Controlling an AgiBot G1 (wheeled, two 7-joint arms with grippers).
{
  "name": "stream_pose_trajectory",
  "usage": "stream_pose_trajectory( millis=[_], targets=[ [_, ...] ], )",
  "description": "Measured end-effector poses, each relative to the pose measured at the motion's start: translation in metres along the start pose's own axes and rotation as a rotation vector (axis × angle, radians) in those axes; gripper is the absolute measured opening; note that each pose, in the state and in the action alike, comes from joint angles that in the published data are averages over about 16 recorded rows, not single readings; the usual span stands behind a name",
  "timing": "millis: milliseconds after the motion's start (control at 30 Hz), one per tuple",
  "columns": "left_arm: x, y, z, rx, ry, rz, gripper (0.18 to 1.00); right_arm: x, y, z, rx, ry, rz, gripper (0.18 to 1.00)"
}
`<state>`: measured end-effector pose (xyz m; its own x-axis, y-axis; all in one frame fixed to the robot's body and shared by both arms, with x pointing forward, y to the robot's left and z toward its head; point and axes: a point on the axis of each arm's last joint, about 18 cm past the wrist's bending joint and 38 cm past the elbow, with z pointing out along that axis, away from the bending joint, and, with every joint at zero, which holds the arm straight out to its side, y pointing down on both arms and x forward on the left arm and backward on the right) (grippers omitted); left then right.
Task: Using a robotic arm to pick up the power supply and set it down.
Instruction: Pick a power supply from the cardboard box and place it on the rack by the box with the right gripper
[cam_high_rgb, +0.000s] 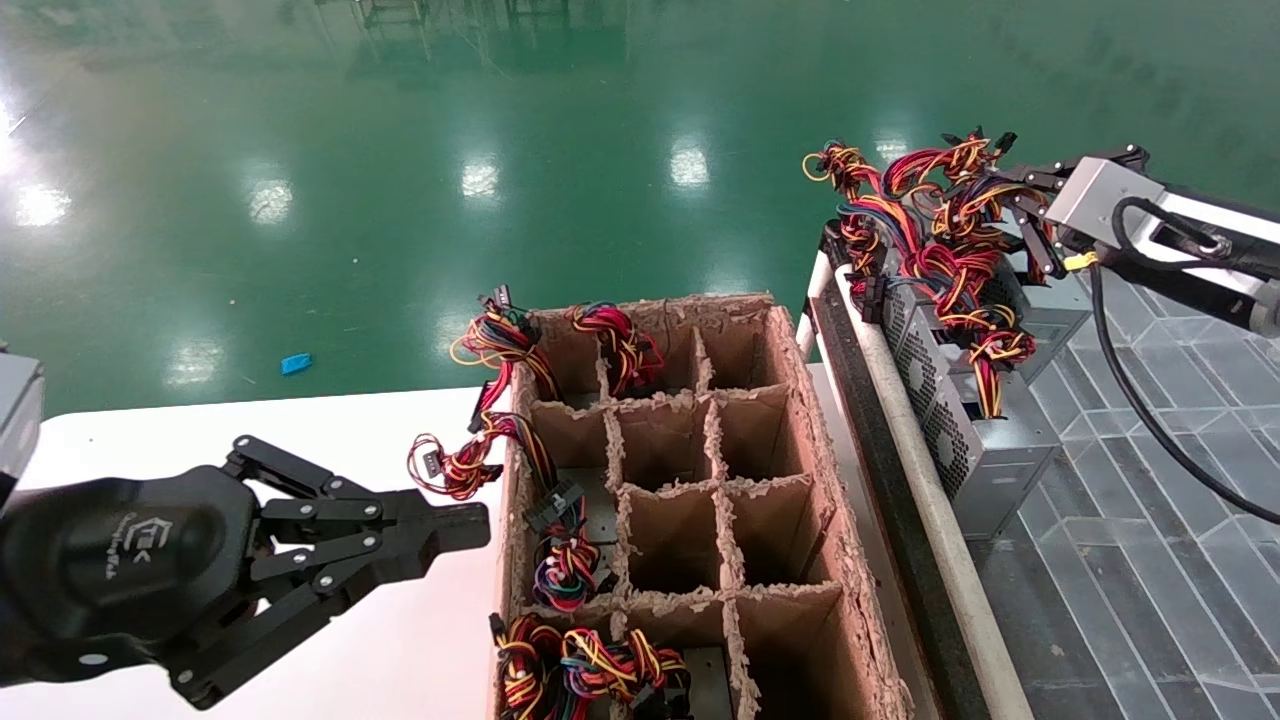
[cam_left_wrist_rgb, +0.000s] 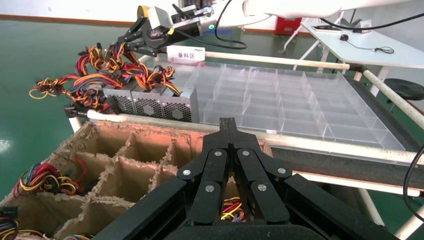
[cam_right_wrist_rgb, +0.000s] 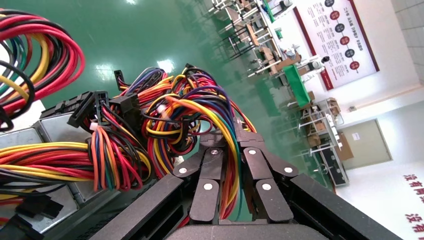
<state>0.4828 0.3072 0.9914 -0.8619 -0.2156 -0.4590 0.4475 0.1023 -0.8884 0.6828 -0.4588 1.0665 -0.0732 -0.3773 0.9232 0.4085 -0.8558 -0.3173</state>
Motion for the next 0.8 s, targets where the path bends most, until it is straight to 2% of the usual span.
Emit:
stream_pose_trajectory(
  millis=[233, 433, 600, 800],
  targets=[
    [0.000, 0.000, 0.000, 0.000, 0.000, 0.000, 0.191, 0.003, -0.001, -0.001, 0.002, -0.010, -0.001, 0.237],
    [0.000, 0.000, 0.000, 0.000, 0.000, 0.000, 0.191, 0.006, 0.001, -0.006, -0.011, -0.032, -0.013, 0.299],
    [0.000, 0.000, 0.000, 0.000, 0.000, 0.000, 0.191, 0.009, 0.004, -0.012, -0.021, -0.053, -0.026, 0.385],
    [0.000, 0.000, 0.000, 0.000, 0.000, 0.000, 0.191, 0.015, 0.004, -0.022, -0.018, -0.072, -0.042, 0.526]
  ],
)
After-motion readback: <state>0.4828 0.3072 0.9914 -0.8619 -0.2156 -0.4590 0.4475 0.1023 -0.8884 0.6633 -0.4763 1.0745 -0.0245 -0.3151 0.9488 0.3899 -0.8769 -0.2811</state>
